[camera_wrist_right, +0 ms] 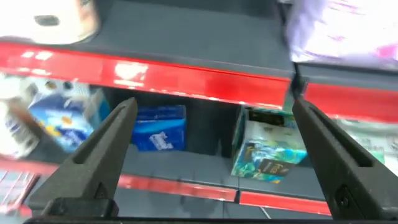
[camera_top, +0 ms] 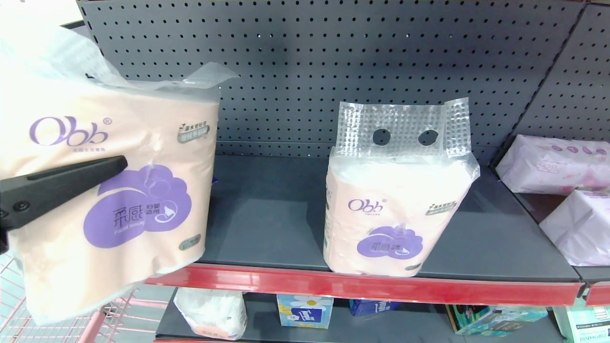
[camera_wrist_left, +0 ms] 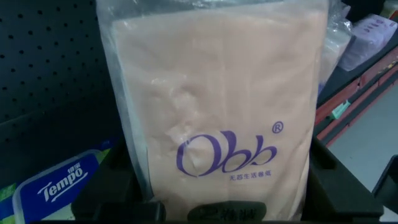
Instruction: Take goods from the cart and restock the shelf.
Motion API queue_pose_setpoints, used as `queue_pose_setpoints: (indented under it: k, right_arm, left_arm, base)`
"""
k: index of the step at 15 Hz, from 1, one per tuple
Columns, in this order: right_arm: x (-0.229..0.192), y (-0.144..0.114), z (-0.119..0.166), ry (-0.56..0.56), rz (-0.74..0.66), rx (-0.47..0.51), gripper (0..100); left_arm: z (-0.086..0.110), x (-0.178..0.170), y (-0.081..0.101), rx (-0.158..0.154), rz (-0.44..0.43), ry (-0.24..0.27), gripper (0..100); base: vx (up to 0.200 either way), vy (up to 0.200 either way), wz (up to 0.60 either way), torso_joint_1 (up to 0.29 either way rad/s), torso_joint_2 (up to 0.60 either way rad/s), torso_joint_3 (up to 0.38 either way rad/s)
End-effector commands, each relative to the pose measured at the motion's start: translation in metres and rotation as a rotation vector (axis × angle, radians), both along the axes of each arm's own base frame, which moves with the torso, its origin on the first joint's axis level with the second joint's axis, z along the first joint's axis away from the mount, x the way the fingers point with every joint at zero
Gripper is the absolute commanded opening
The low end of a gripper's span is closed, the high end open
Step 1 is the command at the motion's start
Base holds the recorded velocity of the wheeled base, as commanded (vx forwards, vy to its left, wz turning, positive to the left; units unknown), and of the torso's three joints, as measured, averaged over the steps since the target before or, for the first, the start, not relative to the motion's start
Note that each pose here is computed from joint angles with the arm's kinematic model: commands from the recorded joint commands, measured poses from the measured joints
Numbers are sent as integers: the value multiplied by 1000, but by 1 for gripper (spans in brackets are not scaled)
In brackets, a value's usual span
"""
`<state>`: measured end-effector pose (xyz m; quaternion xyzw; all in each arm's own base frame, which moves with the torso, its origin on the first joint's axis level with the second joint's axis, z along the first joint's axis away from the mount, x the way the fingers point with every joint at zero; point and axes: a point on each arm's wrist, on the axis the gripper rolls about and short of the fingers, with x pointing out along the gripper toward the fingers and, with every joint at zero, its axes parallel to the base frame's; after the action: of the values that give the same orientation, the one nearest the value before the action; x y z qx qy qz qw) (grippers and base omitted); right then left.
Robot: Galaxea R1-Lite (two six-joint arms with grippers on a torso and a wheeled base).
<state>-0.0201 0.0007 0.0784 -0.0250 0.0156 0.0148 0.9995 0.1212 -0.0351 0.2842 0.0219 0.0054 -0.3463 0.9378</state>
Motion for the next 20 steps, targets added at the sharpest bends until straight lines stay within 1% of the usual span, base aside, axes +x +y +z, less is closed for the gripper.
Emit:
queue_pose_setpoints:
  k: [1, 2, 3, 4, 8, 10, 11, 13, 15, 17, 18, 20]
  right_arm:
    - [-3, 0, -3, -35, -12, 6, 100]
    - [-3, 0, -2, -35, -15, 12, 100]
    - [-3, 0, -3, -31, -16, 42, 100]
    - [-3, 0, -3, -31, -16, 61, 100]
    - [-3, 0, -3, -31, -19, 59, 100]
    - [-3, 0, -3, -31, -19, 58, 100]
    - [-3, 0, -3, -31, -19, 59, 100]
    - [-3, 0, -2, -32, -17, 59, 100]
    - [-3, 0, -3, -31, -17, 59, 100]
    - [-3, 0, -3, -31, -17, 59, 100]
    - [-3, 0, -3, -31, -17, 59, 100]
    - [-3, 0, -3, -31, -19, 58, 100]
  left_arm:
    - [-2, 7, -1, 2, -2, 16, 0]
    - [-1, 8, -2, 1, -3, 11, 0]
    - [2, 11, -2, -2, -14, -2, 0]
    - [4, 12, -3, -2, -25, -4, 0]
    - [3, 13, -3, -2, -42, 1, 0]
    - [4, 11, -2, -1, -30, -6, 0]
    - [4, 4, 0, -4, -11, -21, 0]
    - [3, -6, 2, -6, 27, -35, 0]
    - [1, -14, 4, -10, 33, -46, 0]
    - [-3, -13, 4, -10, 24, -28, 0]
    - [-2, -10, 3, -19, 15, -19, 0]
    - [-2, 4, -1, -18, -1, 7, 0]
  base:
    - [0, 0, 0, 0, 0, 0]
    - [0, 0, 0, 0, 0, 0]
    - [0, 0, 0, 0, 0, 0]
    - [0, 0, 0, 0, 0, 0]
    - [0, 0, 0, 0, 0, 0]
    - [0, 0, 0, 0, 0, 0]
    - [0, 0, 0, 0, 0, 0]
    - [0, 0, 0, 0, 0, 0]
    - [0, 0, 0, 0, 0, 0]
    - [0, 0, 0, 0, 0, 0]
    - [0, 0, 0, 0, 0, 0]
    - [0, 0, 0, 0, 0, 0]
